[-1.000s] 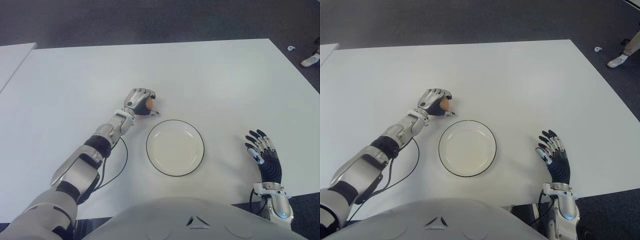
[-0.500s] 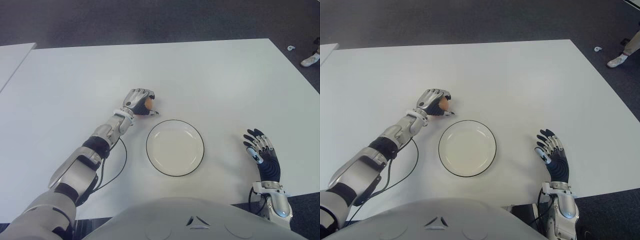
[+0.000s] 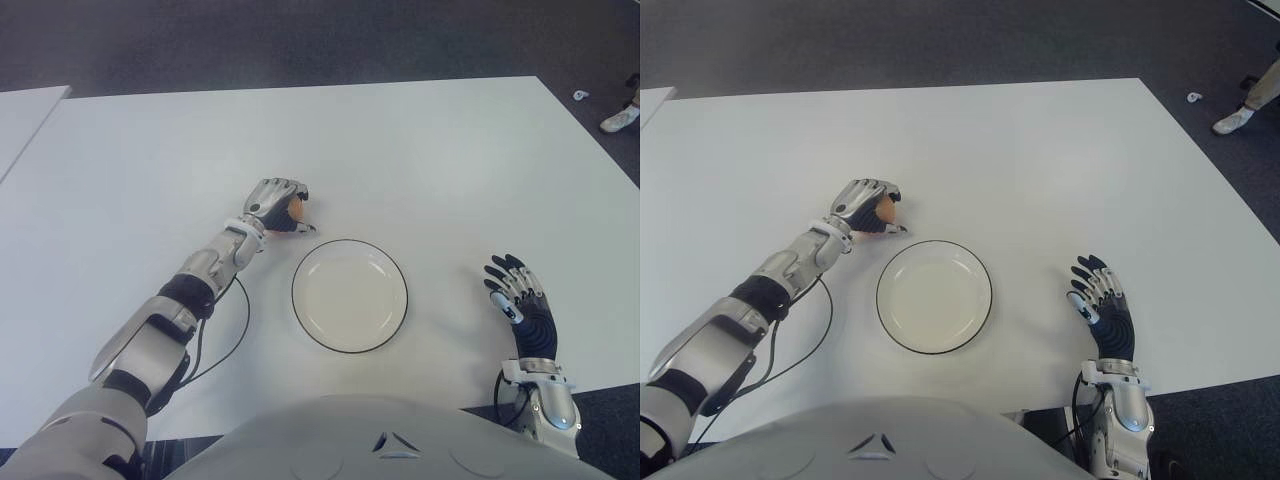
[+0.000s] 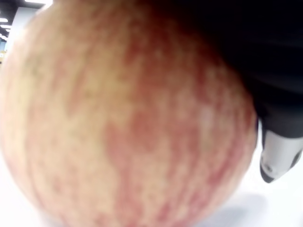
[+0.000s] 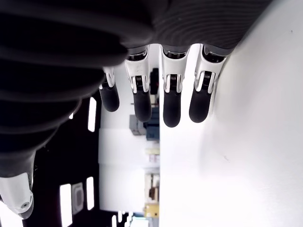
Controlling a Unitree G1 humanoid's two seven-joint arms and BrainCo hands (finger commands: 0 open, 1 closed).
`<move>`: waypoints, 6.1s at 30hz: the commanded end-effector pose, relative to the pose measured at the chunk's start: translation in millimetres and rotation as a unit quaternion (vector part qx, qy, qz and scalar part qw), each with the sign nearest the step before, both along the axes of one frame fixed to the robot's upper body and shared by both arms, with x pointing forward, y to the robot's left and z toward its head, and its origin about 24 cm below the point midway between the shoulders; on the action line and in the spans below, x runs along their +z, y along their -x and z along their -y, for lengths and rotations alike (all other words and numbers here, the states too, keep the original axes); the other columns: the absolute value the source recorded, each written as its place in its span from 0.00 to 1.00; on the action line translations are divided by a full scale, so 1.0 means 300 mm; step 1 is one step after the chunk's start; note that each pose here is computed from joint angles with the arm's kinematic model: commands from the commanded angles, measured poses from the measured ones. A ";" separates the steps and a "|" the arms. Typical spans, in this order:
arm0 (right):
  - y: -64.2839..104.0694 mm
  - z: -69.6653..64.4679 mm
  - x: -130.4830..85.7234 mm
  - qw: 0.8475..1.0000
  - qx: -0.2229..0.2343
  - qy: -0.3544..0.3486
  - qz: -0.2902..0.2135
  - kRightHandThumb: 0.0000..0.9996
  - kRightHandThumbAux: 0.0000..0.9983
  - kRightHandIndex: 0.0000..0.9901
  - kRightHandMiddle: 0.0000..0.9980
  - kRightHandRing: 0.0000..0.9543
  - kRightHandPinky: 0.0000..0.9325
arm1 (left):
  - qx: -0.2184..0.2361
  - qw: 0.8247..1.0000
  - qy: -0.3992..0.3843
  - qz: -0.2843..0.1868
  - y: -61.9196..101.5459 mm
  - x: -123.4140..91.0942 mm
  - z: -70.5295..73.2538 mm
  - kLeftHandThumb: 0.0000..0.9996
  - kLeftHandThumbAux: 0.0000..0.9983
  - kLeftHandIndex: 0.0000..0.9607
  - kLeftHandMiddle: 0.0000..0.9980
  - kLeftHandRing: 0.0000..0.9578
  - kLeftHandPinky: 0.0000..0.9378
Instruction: Put the apples into the plate.
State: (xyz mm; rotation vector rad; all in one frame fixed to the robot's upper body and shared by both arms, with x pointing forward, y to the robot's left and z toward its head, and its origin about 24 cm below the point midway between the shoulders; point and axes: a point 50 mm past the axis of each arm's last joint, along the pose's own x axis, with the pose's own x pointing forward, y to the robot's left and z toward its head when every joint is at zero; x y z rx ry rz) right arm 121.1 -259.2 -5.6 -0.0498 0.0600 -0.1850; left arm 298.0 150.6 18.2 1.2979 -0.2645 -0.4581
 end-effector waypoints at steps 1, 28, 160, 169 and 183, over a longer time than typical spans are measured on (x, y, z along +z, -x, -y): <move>0.010 -0.020 -0.064 0.998 -0.006 -0.020 -0.058 0.39 0.59 0.13 0.20 0.22 0.26 | -0.020 1.000 -0.013 0.010 0.031 0.071 -0.022 0.86 0.67 0.43 0.52 0.78 0.69; -0.026 -0.072 -0.148 0.995 -0.007 -0.017 -0.096 0.35 0.58 0.09 0.18 0.20 0.23 | -0.109 0.980 -0.059 0.154 0.102 0.405 0.038 0.85 0.67 0.42 0.53 0.86 0.83; -0.039 -0.179 -0.149 0.996 0.000 -0.046 -0.076 0.31 0.62 0.07 0.16 0.18 0.15 | -0.324 0.945 0.019 -0.044 0.280 0.180 0.317 0.17 0.17 0.02 0.04 0.02 0.06; -0.042 -0.182 -0.153 0.996 -0.004 -0.049 -0.078 0.32 0.61 0.07 0.16 0.18 0.18 | -0.303 0.953 0.003 -0.020 0.255 0.203 0.292 0.17 0.18 0.00 0.00 0.00 0.00; -0.045 -0.189 -0.169 0.995 -0.007 -0.051 -0.084 0.32 0.61 0.07 0.18 0.21 0.23 | -0.200 0.974 0.079 0.066 0.144 0.346 0.172 0.18 0.19 0.04 0.05 0.03 0.09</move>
